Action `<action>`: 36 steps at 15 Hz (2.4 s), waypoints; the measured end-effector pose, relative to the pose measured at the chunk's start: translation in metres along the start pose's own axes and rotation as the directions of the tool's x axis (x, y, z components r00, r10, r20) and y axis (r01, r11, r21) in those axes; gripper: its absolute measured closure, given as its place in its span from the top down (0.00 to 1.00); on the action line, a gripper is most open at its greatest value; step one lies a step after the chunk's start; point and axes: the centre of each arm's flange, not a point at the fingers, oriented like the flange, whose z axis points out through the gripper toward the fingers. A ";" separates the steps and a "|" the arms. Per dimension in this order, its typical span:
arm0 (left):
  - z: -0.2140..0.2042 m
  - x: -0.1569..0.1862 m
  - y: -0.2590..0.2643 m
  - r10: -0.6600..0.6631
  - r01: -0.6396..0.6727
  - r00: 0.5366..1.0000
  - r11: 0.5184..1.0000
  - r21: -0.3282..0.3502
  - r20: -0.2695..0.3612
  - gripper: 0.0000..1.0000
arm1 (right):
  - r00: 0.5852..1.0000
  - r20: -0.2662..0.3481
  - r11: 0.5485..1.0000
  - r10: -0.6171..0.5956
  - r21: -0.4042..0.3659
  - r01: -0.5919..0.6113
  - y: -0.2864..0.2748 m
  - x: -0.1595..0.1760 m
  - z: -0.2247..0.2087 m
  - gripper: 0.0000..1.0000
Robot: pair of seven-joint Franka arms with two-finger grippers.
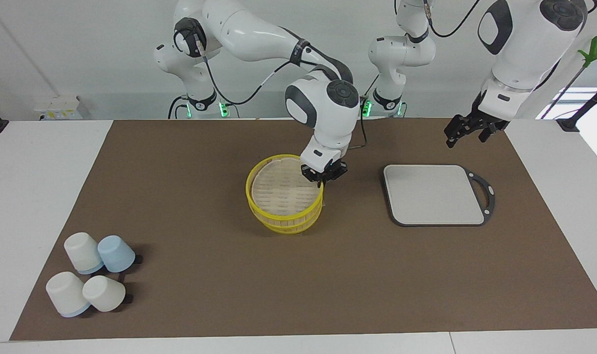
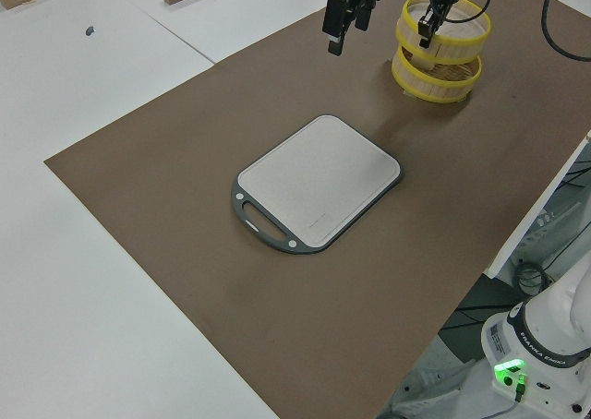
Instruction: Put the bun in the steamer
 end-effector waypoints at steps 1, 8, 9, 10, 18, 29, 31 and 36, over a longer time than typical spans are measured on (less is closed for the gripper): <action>-0.004 -0.003 -0.001 0.002 -0.002 1.000 1.000 0.000 0.002 1.00 | 1.000 0.002 1.000 0.003 -0.002 -0.003 0.002 0.001 0.001 0.10; -0.008 -0.010 -0.007 0.017 -0.017 1.000 1.000 -0.004 0.020 1.00 | 0.999 -0.016 0.999 0.041 0.013 -0.041 -0.003 -0.005 0.016 0.10; -0.008 -0.010 -0.006 0.017 -0.016 1.000 1.000 -0.012 0.020 1.00 | 0.999 -0.020 0.999 0.046 0.017 -0.045 -0.004 -0.006 0.018 0.10; -0.010 -0.010 -0.005 0.017 -0.017 1.000 1.000 -0.019 0.018 1.00 | 0.999 -0.023 0.999 0.048 0.020 -0.047 -0.004 -0.007 0.019 0.10; -0.022 -0.010 -0.003 0.022 -0.022 1.000 0.999 -0.025 -0.007 1.00 | 0.997 -0.035 0.997 0.064 0.032 -0.063 -0.006 -0.017 0.030 0.10; -0.023 -0.010 0.001 0.059 -0.060 0.998 0.998 -0.025 -0.010 1.00 | 0.995 -0.061 0.995 0.083 0.055 -0.080 -0.004 -0.029 0.032 0.10; -0.023 -0.010 0.001 0.064 -0.064 0.998 0.998 -0.025 -0.010 1.00 | 0.994 -0.065 0.995 0.085 0.060 -0.081 -0.004 -0.030 0.032 0.10; -0.023 -0.010 0.001 0.068 -0.068 0.998 0.997 -0.025 -0.011 1.00 | 0.993 -0.071 0.993 0.090 0.082 -0.084 -0.006 -0.031 0.037 0.10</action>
